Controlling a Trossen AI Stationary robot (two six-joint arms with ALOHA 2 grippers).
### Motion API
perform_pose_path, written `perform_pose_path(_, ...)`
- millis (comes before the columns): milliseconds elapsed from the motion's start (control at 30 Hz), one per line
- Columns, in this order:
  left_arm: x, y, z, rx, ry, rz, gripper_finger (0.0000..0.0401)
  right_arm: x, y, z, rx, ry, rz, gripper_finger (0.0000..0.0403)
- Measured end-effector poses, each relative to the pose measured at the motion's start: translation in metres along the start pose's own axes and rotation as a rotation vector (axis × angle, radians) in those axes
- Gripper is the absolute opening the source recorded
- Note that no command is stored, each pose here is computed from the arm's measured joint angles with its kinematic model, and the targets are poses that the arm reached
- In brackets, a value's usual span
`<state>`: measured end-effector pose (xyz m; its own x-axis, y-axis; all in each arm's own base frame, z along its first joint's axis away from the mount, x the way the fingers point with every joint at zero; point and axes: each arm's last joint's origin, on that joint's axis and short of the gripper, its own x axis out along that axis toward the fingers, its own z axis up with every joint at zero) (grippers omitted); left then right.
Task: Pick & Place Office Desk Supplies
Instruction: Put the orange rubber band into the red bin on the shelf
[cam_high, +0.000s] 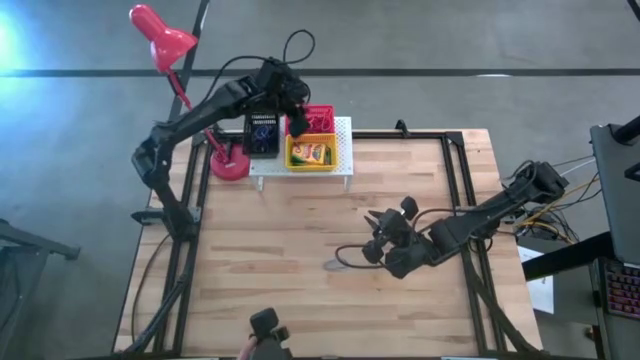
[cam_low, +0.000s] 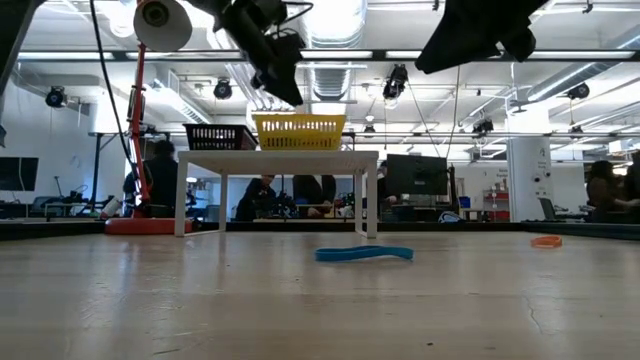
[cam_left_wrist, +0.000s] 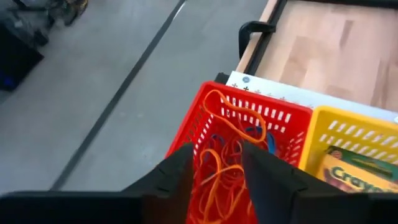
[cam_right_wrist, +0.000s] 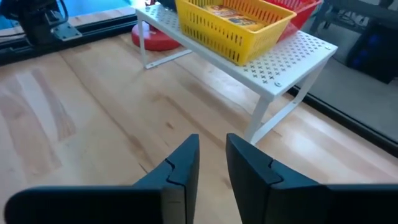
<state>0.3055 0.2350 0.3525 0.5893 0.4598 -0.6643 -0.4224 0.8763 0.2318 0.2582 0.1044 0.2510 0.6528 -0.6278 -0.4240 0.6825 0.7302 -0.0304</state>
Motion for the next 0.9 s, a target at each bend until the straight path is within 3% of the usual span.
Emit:
perform_pose_path(200,-0.023,-0.002,0.011,-0.07,0.019,-0.015,0.0165,0.003,-0.003,-0.01,0.034,0.036,0.001,0.0084)
perform_pose_path(300,-0.033,-0.017,0.013,-0.048,0.017,-0.072,0.0164,0.007,-0.011,-0.023,0.115,0.152,-0.003,0.0091)
perform_pose_path(433,-0.037,-0.053,0.01,0.016,0.021,-0.17,0.0156,0.015,-0.034,-0.046,0.24,0.379,-0.118,0.0109)
perform_pose_path(533,-0.038,-0.089,0.003,0.083,0.014,-0.244,0.0151,0.023,-0.047,-0.062,0.274,0.466,-0.186,0.0129)
perform_pose_path(733,-0.042,-0.166,-0.022,0.193,-0.05,-0.394,0.0144,0.04,-0.075,-0.09,0.242,0.604,-0.281,0.016)
perform_pose_path(900,-0.054,-0.208,-0.047,0.213,-0.154,-0.486,0.0142,0.053,-0.087,-0.096,0.199,0.636,-0.272,0.016)
